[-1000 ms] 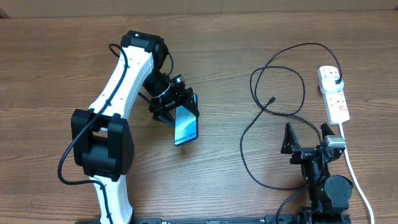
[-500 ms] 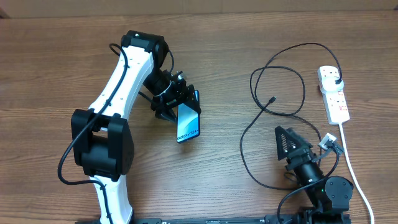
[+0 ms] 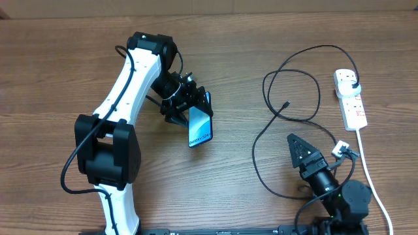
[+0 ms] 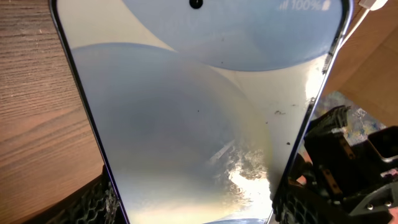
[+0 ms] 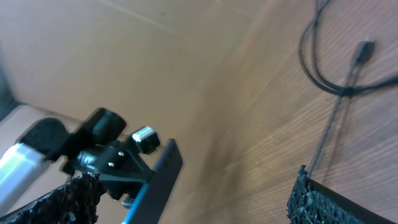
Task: Plug charger to phone and switch on socket
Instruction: 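Move the right gripper toward the phone held by the left gripper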
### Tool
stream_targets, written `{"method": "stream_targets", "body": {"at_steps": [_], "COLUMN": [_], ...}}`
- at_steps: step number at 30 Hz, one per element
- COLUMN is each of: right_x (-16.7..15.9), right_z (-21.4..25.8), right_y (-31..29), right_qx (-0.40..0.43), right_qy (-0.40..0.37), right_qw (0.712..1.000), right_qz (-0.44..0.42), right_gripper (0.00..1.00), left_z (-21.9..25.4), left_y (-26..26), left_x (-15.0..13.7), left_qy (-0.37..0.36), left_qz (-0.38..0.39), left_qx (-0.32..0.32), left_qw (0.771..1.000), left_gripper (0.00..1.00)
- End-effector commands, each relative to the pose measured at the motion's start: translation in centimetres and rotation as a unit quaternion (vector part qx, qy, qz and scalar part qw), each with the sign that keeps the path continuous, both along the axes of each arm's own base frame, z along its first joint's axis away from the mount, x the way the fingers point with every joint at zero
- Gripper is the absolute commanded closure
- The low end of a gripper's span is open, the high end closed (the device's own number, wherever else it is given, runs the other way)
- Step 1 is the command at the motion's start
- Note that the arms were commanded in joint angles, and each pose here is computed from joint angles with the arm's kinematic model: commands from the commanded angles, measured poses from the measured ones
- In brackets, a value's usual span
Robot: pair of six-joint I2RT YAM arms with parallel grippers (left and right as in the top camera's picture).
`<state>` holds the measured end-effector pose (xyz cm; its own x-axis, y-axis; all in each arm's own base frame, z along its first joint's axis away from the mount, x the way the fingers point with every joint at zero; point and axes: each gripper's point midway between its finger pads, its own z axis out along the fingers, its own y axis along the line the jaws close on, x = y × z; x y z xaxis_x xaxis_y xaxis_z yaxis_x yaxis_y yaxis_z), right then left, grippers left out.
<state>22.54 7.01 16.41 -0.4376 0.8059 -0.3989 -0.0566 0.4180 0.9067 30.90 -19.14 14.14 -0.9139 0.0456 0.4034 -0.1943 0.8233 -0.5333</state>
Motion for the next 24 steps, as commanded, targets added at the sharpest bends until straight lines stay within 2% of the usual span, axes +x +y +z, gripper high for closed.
{"method": "stream_targets", "body": {"at_steps": [1, 4, 9, 13, 19, 24], "right_x": [-0.2, -0.4, -0.2, 0.2, 0.2, 0.8], "right_z": [4.0, 5.0, 6.1, 6.8, 6.4, 7.4], "right_y": [-1.4, -2.2, -2.0, 0.5, 3.5, 5.0], "right_qx": [-0.042, -0.052, -0.051, -0.038, -0.043, -0.047], "right_qy": [-0.012, 0.039, 0.106, 0.155, 0.173, 0.143], "right_qw": [0.998, 0.996, 0.992, 0.987, 0.981, 0.982], "right_qz": [-0.037, -0.059, -0.049, 0.02, 0.083, 0.111], "right_gripper": [0.01, 0.01, 0.01, 0.01, 0.0, 0.0], "left_z": [1.0, 0.9, 0.7, 0.6, 0.6, 0.5], "left_y": [-0.8, -0.9, -1.1, -1.3, -1.4, -1.4], "left_x": [0.6, 1.0, 1.8, 2.6, 2.9, 3.2], "left_qy": [-0.004, -0.006, -0.013, -0.02, -0.024, -0.028], "left_qz": [0.012, 0.021, 0.037, 0.052, 0.056, 0.06], "left_qx": [-0.023, -0.022, -0.02, -0.019, -0.02, -0.02], "left_qw": [1.0, 1.0, 0.999, 0.998, 0.998, 0.998], "left_gripper": [0.43, 0.42, 0.43, 0.43, 0.42, 0.42]}}
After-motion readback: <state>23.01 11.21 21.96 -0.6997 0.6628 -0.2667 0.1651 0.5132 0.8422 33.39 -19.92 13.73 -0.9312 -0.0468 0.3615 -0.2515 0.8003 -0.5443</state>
